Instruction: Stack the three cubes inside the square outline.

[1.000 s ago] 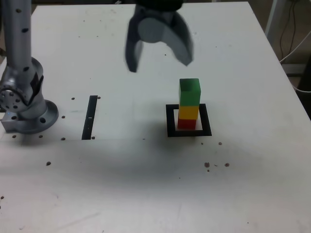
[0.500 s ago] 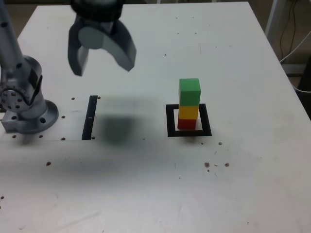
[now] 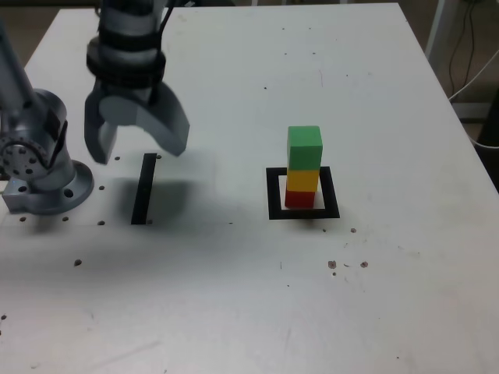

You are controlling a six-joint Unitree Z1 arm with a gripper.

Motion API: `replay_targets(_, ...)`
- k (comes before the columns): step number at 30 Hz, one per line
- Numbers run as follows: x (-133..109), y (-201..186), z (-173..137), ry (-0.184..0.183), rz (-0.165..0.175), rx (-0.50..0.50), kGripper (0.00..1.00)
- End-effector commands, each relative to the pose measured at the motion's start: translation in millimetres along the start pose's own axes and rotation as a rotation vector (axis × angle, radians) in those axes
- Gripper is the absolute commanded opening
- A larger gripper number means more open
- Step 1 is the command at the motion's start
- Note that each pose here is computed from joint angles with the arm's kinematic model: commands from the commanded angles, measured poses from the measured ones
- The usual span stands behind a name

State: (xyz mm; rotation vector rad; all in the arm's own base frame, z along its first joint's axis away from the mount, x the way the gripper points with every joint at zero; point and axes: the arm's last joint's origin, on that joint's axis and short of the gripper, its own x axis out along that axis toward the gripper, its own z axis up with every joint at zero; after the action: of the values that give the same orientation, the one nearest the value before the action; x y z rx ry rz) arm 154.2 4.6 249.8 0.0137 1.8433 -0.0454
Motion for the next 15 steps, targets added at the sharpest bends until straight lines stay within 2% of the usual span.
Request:
replay_targets(1, 6, 0, -1, -0.01, -0.006, -0.003, 0.99)
replay_targets(7, 20, -1, -1, -0.018, -0.022, -0.003, 0.99)
replay_targets(15, 26, -1, -1, -0.023, -0.027, -0.003, 0.99)
